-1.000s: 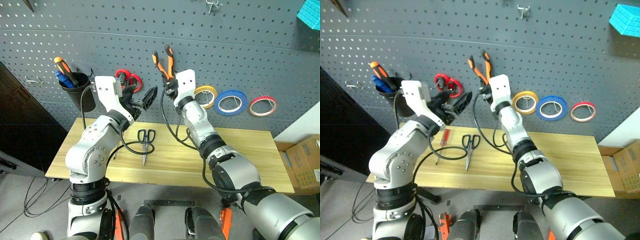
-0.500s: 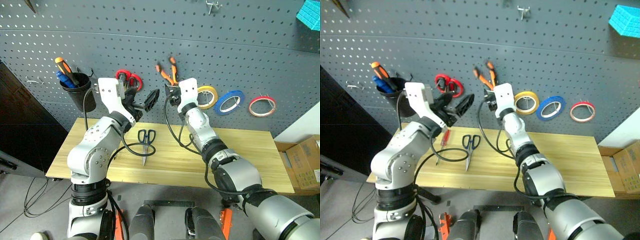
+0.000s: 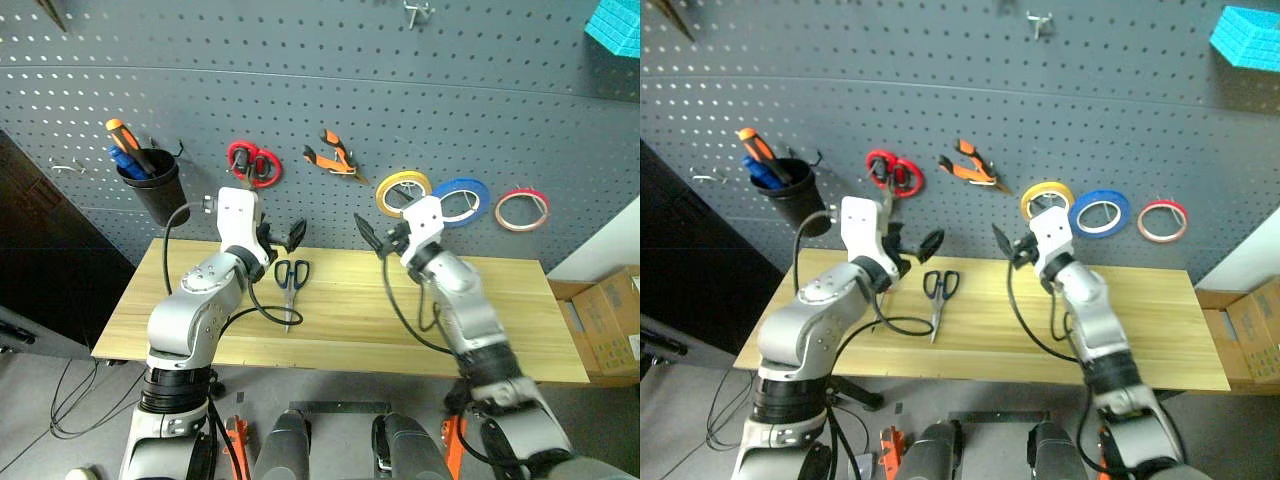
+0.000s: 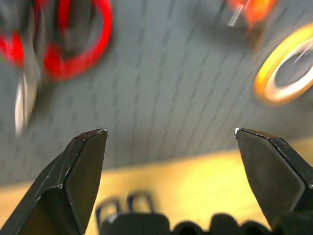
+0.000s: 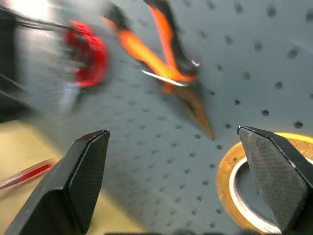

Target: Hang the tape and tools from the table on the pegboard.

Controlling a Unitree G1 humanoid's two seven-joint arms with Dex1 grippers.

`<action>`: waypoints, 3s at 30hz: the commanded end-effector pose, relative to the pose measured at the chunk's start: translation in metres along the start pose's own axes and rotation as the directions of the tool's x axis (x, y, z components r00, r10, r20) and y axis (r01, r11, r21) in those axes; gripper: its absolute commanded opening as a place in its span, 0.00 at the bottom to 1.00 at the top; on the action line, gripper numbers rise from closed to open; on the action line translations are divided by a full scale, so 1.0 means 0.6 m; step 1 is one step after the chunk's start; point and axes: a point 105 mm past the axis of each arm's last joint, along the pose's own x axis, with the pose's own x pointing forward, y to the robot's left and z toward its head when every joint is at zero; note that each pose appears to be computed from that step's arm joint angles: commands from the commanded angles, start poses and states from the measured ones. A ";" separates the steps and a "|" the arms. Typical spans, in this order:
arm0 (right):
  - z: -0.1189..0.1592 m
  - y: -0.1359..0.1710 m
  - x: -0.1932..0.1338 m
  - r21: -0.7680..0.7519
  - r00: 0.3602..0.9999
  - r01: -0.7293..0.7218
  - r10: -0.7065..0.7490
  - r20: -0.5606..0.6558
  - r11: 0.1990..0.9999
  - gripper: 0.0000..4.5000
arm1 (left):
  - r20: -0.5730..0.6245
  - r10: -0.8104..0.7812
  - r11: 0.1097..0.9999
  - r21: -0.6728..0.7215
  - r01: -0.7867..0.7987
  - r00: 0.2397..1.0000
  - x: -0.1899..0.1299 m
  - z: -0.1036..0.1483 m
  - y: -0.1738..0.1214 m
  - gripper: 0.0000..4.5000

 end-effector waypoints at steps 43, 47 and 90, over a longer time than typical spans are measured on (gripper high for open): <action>-0.008 0.075 -0.059 -0.028 0.799 -0.574 0.551 -0.240 0.819 1.00 | -0.548 0.385 0.917 0.136 -0.375 0.742 0.005 -0.257 0.068 0.73; -0.007 0.075 -0.060 -0.035 0.796 -0.579 0.555 -0.243 0.815 1.00 | -0.552 0.388 0.914 0.129 -0.384 0.738 0.003 -0.258 0.066 0.42; 0.188 0.054 -0.032 0.150 0.939 -0.282 0.240 0.247 0.948 1.00 | 0.449 0.350 0.872 0.164 -0.461 0.822 -0.177 0.053 0.037 0.15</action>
